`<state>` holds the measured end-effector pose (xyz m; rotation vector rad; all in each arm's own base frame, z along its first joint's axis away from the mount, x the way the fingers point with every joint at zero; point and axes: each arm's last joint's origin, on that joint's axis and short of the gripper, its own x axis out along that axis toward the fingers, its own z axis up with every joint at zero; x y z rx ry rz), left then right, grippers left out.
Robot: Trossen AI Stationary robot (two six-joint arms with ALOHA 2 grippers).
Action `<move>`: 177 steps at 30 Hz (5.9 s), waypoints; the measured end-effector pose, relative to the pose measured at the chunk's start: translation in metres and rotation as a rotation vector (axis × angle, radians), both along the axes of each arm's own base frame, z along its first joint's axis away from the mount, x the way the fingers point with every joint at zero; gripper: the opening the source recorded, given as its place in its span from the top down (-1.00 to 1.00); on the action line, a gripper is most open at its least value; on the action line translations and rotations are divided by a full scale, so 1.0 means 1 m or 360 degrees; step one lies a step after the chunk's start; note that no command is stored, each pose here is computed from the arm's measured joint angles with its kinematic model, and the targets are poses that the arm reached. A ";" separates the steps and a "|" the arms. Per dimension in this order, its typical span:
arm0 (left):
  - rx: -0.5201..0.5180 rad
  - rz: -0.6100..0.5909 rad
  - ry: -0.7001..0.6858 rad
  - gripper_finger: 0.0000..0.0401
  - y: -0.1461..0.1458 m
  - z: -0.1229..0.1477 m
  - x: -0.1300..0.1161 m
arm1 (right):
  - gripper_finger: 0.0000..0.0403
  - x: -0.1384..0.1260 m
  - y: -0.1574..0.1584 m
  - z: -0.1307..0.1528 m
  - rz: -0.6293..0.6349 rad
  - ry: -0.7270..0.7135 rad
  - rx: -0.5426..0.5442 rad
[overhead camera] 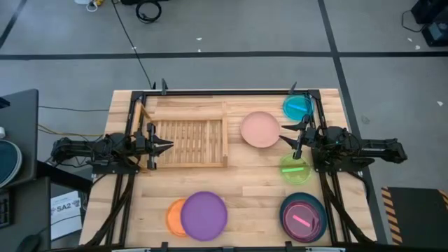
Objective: Place and stack plates onto a shelf
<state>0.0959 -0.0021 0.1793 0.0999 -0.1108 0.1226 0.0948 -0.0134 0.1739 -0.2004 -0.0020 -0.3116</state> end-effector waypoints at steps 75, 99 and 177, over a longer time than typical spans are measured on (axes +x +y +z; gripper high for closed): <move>0.0000 0.0001 0.0016 0.75 0.000 -0.001 0.000 | 0.08 0.021 -0.157 0.167 -0.1514 0.0712 0.1361; -0.0001 0.0001 0.0018 0.75 0.000 -0.001 0.001 | 0.10 0.061 -0.207 0.074 -0.1351 0.1614 0.1893; -0.0001 0.0000 0.0021 0.75 0.000 -0.001 0.001 | 0.67 0.089 -0.172 -0.039 -0.1565 0.2297 0.1312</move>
